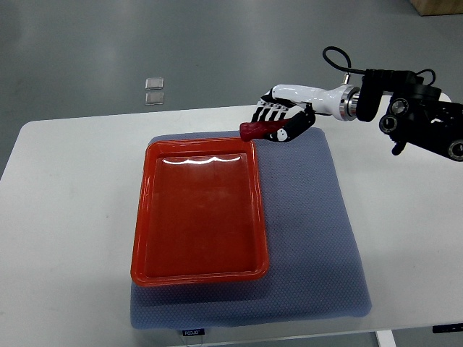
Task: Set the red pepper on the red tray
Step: 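Carry the pepper over the red tray and lower it inside, then open the right hand fingers to release the pepper into the tray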
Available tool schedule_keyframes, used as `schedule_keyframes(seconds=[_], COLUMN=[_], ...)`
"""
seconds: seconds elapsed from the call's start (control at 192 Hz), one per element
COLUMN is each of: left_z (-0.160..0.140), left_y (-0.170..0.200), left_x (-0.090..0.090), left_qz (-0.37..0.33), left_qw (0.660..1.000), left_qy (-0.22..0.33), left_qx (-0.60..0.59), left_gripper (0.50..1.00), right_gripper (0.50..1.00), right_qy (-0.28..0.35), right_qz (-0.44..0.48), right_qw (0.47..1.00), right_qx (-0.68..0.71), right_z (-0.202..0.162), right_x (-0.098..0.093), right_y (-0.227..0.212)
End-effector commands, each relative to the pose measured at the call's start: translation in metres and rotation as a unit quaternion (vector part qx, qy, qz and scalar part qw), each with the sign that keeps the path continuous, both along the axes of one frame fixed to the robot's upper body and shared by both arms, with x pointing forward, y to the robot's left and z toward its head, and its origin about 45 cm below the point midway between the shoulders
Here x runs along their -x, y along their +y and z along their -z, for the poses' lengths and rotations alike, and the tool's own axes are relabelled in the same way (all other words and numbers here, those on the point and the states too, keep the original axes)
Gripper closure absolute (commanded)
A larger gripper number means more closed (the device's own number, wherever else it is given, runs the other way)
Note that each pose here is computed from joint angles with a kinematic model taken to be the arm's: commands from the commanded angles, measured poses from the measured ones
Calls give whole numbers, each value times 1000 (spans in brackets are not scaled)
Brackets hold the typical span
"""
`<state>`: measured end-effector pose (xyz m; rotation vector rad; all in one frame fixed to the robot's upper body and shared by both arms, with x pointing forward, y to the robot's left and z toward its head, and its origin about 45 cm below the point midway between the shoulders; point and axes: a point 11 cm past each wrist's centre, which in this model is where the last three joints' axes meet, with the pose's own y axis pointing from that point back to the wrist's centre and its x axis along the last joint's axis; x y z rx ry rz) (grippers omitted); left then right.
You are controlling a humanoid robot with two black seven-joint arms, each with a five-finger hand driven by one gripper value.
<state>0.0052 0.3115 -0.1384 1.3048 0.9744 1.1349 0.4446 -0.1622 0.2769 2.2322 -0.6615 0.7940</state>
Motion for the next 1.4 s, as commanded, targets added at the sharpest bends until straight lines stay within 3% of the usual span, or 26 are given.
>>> schedule_keyframes(seconds=[0.0, 0.249, 0.457, 0.863, 0.878, 0.962, 1.04, 1.091, 1.169, 1.393], left_z=[0, 0, 0, 0, 0, 0, 0, 0, 0, 0], left_y=[0, -1, 0, 0, -1, -1, -1, -1, 0, 2], left_x=[0, 0, 0, 0, 0, 0, 0, 0, 0, 0], left_qz=[0, 1, 1, 1, 1, 1, 1, 1, 1, 1], left_qw=[1000, 1000, 1000, 1000, 1000, 1000, 1000, 1000, 1000, 1000], left_qy=[0, 0, 0, 0, 0, 0, 0, 0, 0, 0], left_qx=[0, 1, 0, 0, 1, 2, 1, 1, 0, -2], left_gripper=[500, 500, 500, 500, 500, 500, 500, 500, 500, 500], right_gripper=[1000, 1000, 1000, 1000, 967, 910, 820, 801, 730, 685], right_qy=[-1, 17, 32, 53, 54, 55, 59, 58, 59, 57], right_qz=[-34, -95, -114, -74, -73, -72, -71, -71, -70, -67], right_qw=[999, 995, 993, 995, 995, 995, 995, 995, 995, 996], right_qx=[12, 23, 19, 36, 36, 37, 34, 33, 30, 19], right_z=[4, 36, 60, 100, 101, 102, 104, 104, 103, 98], right_x=[2, 23, 41, 41, 41, 41, 42, 42, 42, 39], right_y=[39, 116, 152, 126, 126, 125, 125, 125, 125, 127])
